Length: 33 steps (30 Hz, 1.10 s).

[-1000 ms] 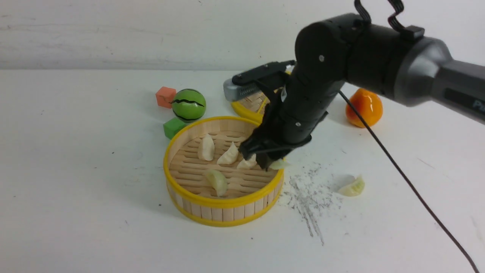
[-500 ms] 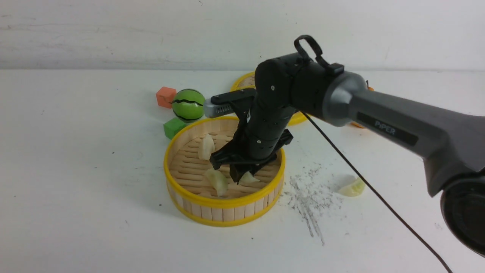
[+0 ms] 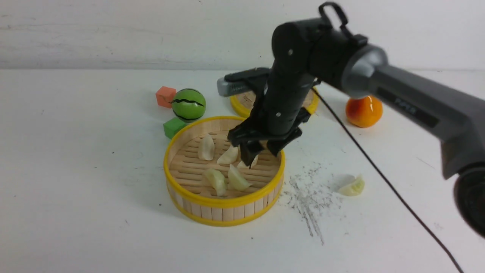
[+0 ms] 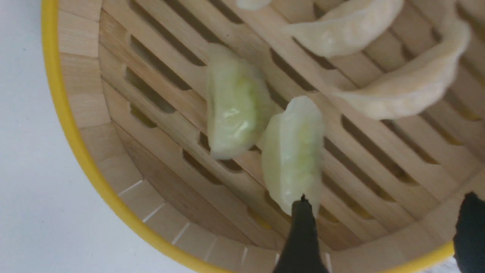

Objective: Put the dumplings into the steamer on the white table.
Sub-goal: 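Reach for and grasp a dumpling lying on the table beside the steamer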

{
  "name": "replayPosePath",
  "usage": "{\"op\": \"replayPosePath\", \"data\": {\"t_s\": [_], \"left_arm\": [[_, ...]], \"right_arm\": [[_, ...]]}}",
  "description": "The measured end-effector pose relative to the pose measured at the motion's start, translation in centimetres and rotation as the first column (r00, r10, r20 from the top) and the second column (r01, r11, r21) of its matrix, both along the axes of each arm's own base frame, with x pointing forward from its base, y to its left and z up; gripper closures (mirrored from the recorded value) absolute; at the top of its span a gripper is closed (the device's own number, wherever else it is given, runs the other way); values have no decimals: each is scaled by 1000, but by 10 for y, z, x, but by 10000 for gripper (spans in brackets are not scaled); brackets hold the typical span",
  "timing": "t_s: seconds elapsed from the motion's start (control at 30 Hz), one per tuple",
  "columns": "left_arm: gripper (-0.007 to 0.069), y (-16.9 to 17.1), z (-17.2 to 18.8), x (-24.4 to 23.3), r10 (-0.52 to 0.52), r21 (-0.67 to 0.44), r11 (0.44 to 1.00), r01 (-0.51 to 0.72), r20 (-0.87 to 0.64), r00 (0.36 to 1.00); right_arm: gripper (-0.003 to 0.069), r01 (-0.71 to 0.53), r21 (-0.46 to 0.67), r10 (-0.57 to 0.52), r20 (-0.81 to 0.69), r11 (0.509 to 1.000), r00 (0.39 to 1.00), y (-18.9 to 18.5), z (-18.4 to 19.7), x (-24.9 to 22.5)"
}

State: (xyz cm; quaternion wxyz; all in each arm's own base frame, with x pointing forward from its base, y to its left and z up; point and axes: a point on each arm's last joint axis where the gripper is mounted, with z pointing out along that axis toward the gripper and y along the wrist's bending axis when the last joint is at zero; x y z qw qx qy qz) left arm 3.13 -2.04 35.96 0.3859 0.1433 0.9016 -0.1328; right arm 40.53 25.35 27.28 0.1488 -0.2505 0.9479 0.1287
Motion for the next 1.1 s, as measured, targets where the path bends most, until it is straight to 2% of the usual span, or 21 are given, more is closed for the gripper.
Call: {"op": "replayPosePath", "data": {"t_s": [0.17,0.2,0.37,0.47,0.6,0.77,0.87,1.1], "left_arm": [[566,0,0,0,1,1,1000,-1,0,1000],[566,0,0,0,1,1,1000,-1,0,1000],[566,0,0,0,1,1,1000,-1,0,1000],[566,0,0,0,1,1,1000,-1,0,1000],[564,0,0,0,1,1,1000,-1,0,1000],[562,0,0,0,2,0,1000,-2,0,1000],[558,0,0,0,12,-10,1000,-12,-6,1000],[557,0,0,0,24,-22,999,-24,-12,1000]], "right_arm": [[172,40,2,-40,77,999,996,-43,45,-9],[180,87,-26,-85,75,996,994,-70,49,-11],[193,233,-129,-241,-55,964,969,-143,8,-9],[193,311,-113,-323,-104,944,941,-169,-23,-5],[188,383,-53,-387,-89,922,918,-173,-43,4],[165,497,33,-494,-66,867,867,-169,-65,22],[157,531,35,-527,-88,847,845,-168,-83,28],[156,529,-10,-524,-159,849,837,-167,-104,27]]}}
